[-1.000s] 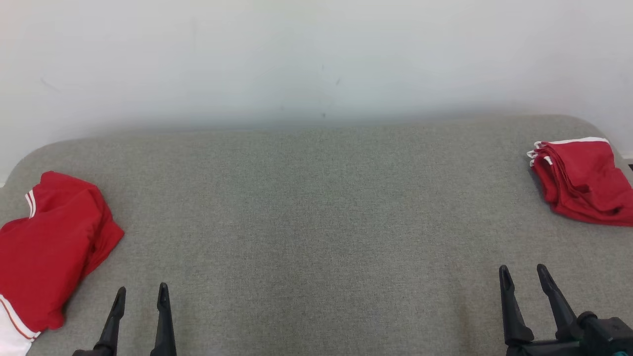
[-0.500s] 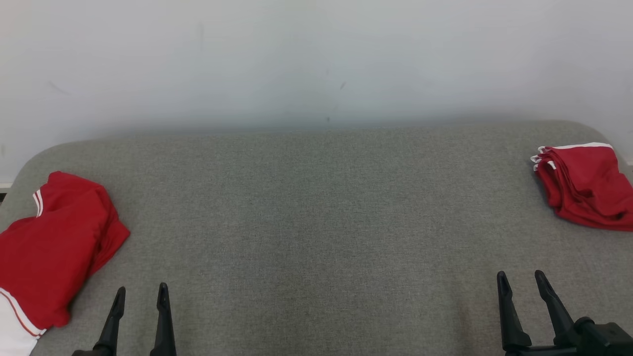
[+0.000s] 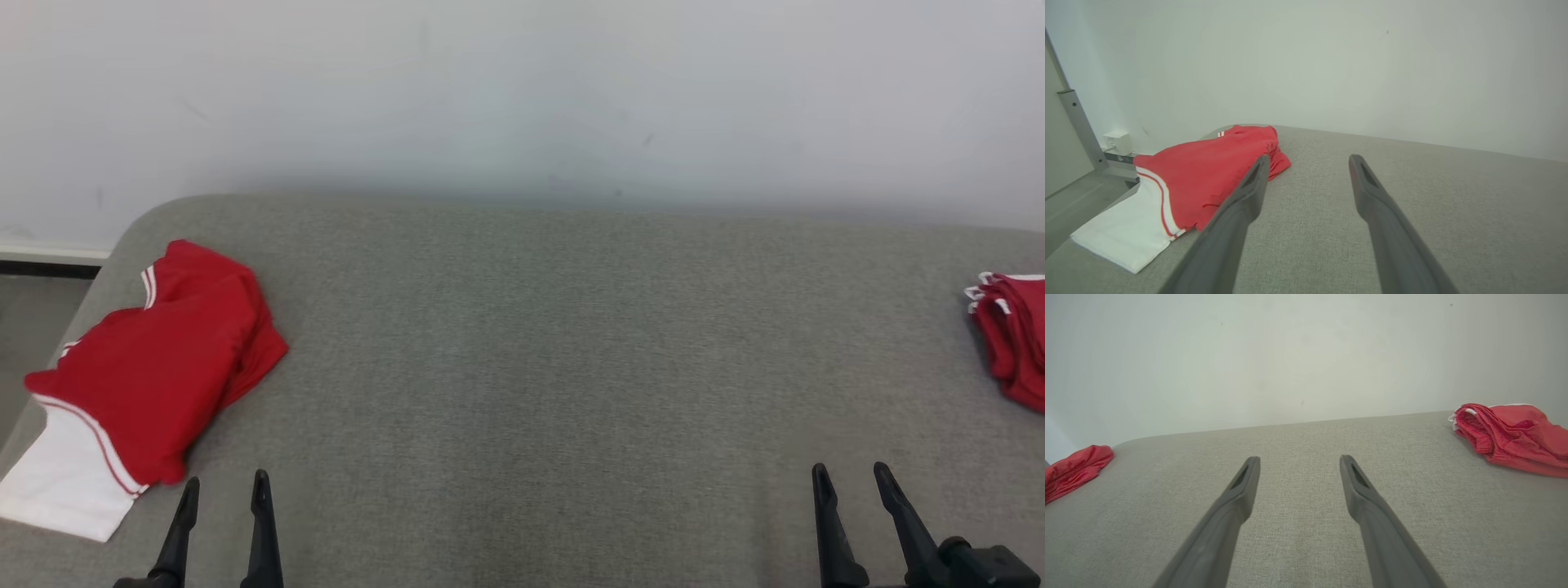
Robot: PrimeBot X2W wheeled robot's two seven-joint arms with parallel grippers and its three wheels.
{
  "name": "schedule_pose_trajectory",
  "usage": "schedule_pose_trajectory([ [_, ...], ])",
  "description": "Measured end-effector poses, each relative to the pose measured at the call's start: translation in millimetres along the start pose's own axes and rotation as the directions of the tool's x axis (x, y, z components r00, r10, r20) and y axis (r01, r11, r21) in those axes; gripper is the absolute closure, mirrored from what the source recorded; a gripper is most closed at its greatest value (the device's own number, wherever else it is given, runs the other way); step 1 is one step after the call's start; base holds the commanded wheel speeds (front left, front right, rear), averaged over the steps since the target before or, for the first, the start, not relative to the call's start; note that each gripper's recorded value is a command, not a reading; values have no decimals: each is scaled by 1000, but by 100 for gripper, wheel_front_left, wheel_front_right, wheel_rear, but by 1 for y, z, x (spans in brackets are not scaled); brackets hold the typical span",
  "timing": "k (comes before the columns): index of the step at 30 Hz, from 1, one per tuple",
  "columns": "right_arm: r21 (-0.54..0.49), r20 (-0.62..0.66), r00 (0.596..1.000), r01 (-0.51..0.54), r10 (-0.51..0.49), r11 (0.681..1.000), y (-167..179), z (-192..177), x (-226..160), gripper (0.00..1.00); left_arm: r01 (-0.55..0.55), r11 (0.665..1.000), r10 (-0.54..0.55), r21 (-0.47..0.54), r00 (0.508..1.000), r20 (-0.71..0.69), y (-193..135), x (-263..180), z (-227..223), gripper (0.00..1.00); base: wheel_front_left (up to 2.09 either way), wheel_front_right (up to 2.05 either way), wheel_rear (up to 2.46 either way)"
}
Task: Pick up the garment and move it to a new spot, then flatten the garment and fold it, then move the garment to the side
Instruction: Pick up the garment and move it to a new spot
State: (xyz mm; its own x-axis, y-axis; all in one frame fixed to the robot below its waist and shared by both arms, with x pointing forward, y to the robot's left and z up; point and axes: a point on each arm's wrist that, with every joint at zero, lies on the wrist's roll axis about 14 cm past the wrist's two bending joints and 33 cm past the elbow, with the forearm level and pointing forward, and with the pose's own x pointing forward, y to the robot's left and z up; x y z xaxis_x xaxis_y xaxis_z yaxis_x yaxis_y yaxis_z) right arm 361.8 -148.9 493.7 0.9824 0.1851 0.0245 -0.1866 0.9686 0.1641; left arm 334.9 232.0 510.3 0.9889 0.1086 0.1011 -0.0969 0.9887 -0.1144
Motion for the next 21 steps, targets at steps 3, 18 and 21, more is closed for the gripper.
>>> schedule_pose_trajectory([
  [3,6,-13,999,-42,42,999,13,-5,9,0,-52,999,52,7,999,2,16,-9,2,0,0,0,0],
  [18,28,-77,939,-334,335,942,109,-30,57,0,-361,932,361,40,933,10,103,-79,11,0,0,0,0],
  [21,35,-91,920,-380,381,924,125,-36,60,0,-411,911,411,44,912,13,115,-94,13,0,0,0,0],
])
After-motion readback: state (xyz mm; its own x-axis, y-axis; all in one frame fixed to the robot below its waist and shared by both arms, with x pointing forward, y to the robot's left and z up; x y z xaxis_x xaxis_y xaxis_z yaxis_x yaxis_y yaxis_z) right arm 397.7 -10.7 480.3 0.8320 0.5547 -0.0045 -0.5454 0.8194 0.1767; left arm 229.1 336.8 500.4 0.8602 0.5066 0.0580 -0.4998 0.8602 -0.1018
